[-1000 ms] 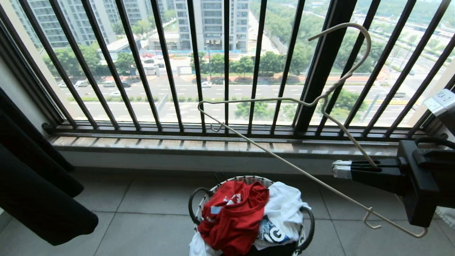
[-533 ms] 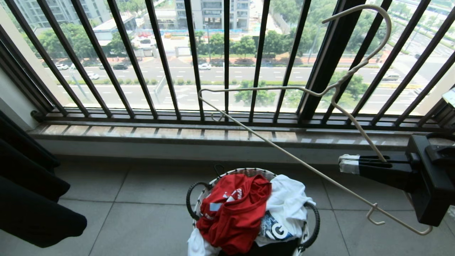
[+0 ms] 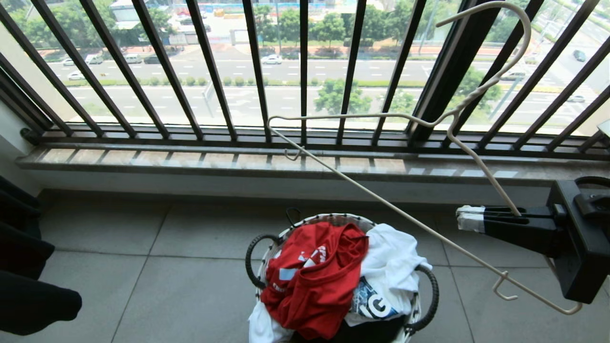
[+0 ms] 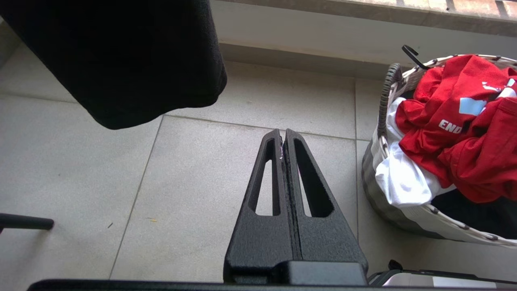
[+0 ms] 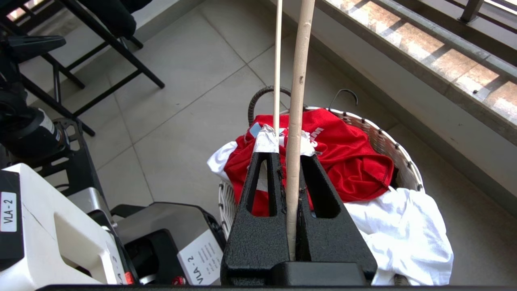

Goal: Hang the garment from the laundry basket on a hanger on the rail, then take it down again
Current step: Pick up clothes from the basket

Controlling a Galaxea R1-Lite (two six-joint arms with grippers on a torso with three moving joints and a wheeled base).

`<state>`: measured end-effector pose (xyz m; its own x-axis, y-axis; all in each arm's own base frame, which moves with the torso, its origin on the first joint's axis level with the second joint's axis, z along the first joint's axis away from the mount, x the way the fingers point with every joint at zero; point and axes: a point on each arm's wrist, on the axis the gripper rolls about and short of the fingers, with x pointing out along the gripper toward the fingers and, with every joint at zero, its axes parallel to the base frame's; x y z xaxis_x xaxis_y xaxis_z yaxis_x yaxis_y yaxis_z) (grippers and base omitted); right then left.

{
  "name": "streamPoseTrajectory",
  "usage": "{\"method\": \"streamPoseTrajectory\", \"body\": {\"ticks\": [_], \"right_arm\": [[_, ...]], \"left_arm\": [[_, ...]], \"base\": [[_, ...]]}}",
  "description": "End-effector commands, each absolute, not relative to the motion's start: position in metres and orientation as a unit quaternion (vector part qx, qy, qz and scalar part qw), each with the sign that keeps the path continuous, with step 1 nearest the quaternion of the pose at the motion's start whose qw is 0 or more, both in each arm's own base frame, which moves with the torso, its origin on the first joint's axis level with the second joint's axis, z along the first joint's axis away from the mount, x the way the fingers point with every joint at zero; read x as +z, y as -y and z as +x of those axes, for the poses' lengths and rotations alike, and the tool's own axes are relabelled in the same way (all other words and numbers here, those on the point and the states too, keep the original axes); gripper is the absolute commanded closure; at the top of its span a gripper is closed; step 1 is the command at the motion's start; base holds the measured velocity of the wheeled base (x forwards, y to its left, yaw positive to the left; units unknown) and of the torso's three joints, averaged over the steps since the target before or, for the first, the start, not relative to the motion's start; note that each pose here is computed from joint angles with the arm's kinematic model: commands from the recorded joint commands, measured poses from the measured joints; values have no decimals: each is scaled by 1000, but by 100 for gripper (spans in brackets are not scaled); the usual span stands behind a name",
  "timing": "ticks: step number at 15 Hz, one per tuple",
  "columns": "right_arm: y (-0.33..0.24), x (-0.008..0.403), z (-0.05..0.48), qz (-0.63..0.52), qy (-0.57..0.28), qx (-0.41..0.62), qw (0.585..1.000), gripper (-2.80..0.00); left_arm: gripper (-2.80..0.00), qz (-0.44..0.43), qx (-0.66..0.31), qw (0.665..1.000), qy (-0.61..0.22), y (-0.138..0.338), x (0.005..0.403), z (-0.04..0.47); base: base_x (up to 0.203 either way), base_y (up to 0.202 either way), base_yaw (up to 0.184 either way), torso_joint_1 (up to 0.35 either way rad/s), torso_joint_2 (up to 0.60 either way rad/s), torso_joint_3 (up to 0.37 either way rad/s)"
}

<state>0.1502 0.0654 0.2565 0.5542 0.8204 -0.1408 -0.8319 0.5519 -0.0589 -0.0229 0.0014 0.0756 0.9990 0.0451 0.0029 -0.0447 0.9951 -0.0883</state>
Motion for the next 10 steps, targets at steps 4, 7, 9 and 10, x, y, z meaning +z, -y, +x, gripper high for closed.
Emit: {"method": "streamPoseTrajectory", "body": {"ticks": [4, 7, 9, 10], "right_arm": [[-66, 255, 151, -59, -50, 471, 879, 0], [-65, 255, 149, -60, -48, 471, 879, 0], [-64, 256, 150, -60, -48, 466, 882, 0], [-63, 256, 152, -59, -49, 463, 883, 0]], "left_arm": [[0, -44, 23, 999, 2, -1, 76, -23], [0, -44, 23, 999, 2, -1, 76, -23], [0, -44, 23, 999, 2, -1, 76, -23], [0, -44, 23, 999, 2, -1, 76, -23]], "base": [[0, 0, 0, 6, 2, -153], [0, 0, 0, 2, 2, -27], [0, 0, 0, 0, 0, 0], [0, 0, 0, 0, 0, 0]]}}
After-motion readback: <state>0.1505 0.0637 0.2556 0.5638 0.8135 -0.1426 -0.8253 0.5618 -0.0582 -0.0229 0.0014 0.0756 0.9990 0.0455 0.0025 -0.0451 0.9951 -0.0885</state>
